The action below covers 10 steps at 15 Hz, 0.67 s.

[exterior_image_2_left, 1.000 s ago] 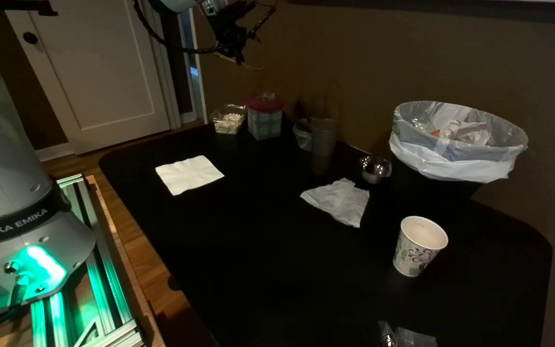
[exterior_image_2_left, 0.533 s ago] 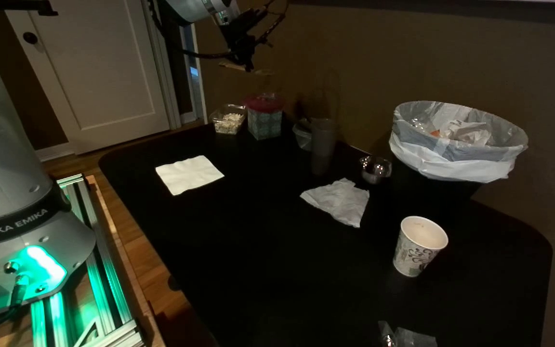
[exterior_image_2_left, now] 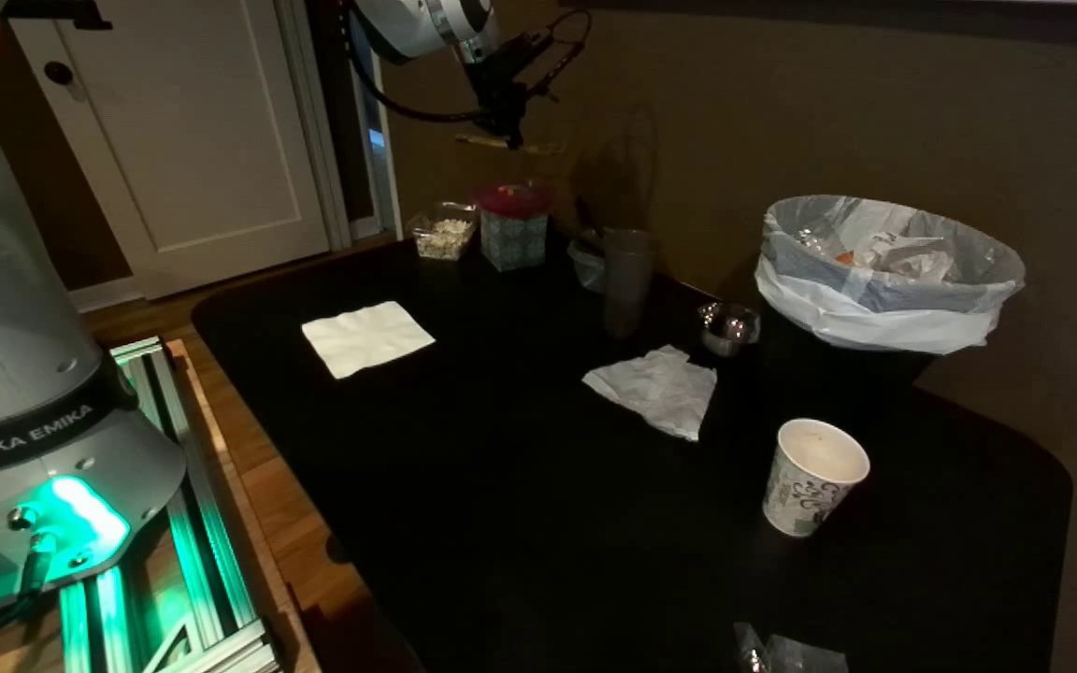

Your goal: Put the wooden spoon on the pink plate

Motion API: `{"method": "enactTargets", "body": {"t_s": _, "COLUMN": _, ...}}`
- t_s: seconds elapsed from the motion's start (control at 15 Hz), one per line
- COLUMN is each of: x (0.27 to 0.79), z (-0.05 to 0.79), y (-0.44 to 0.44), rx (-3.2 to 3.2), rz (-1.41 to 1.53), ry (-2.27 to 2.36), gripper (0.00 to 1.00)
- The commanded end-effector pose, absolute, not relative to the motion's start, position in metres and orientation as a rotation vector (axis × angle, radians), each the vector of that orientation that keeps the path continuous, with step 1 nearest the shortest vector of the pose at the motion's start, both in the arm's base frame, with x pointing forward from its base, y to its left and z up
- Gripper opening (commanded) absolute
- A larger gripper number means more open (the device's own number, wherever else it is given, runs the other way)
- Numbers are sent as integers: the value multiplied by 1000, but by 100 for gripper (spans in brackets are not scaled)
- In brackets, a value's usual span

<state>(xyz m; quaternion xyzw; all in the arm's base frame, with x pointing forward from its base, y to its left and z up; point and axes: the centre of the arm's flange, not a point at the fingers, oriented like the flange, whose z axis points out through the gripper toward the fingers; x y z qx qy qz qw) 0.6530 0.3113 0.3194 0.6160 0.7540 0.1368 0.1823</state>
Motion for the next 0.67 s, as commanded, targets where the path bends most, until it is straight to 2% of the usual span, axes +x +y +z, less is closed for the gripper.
{"method": "enactTargets", "body": {"t_s": 0.0, "x": 657, "z": 317, "y": 311, "rx": 1746, "rz": 385, "ry": 2124, "gripper": 14}}
{"method": "enactTargets", "body": {"t_s": 0.07, "x": 660, "z": 315, "y": 311, "rx": 1750, "rz": 386, "ry": 2121, "gripper": 4}}
{"method": "enactTargets", "body": {"t_s": 0.6, "x": 681, "z": 262, "y": 317, "rx": 1752, "rz": 250, "ry": 2210, "gripper": 4}}
